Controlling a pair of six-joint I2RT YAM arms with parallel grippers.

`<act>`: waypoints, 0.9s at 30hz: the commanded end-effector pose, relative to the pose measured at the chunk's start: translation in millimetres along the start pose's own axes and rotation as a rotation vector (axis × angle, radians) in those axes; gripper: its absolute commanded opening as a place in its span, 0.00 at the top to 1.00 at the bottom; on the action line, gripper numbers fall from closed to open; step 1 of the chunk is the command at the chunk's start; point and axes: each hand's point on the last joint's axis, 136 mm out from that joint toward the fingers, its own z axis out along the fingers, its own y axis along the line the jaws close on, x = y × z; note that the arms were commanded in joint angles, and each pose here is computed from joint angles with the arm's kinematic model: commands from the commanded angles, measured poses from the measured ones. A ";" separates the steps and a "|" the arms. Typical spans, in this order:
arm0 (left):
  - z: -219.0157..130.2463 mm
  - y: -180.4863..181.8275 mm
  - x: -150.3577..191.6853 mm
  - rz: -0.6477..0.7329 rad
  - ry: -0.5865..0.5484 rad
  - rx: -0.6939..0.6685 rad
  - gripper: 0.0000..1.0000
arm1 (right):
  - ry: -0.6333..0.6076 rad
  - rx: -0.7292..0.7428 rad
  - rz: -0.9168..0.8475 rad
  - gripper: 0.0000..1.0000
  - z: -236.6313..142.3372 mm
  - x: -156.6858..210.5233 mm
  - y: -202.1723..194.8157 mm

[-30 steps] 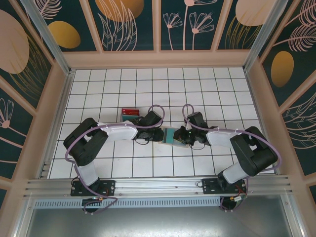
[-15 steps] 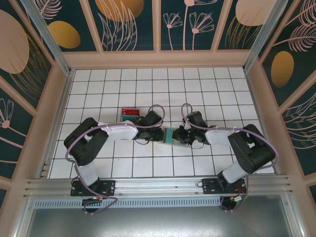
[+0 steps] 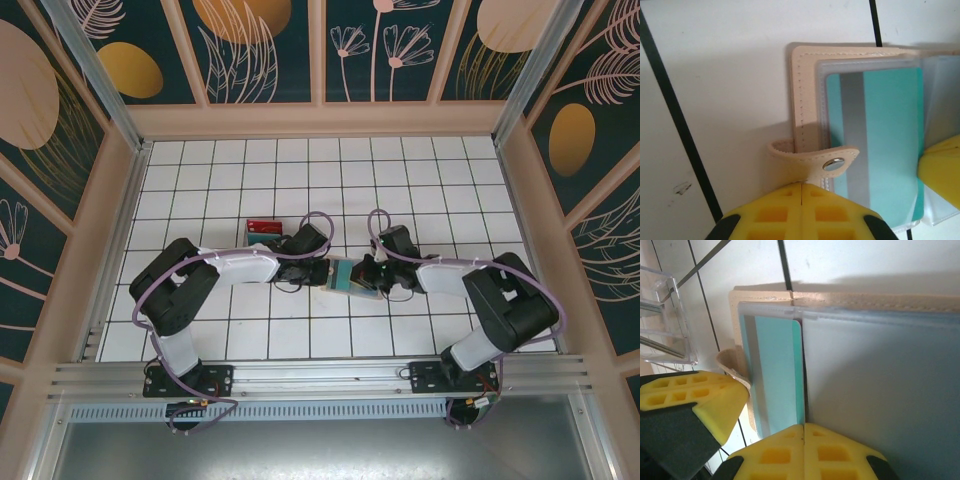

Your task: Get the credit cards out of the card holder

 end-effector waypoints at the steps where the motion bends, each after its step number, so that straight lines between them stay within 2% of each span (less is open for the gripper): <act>1: 13.4 22.3 33.9 -0.010 0.125 -0.083 0.99 | -0.026 0.037 0.021 1.00 -12.1 2.5 -16.2; 14: 11.2 23.6 34.2 -0.007 0.126 -0.089 1.00 | -0.036 0.043 0.038 1.00 -24.7 7.4 -30.8; 23: 5.0 10.7 18.6 0.013 0.093 -0.070 0.93 | -0.104 0.037 0.003 1.00 -57.1 5.2 -32.0; 27: -3.5 -0.1 7.4 0.012 0.060 -0.042 0.82 | -0.139 0.020 -0.037 1.00 -72.2 4.1 -25.4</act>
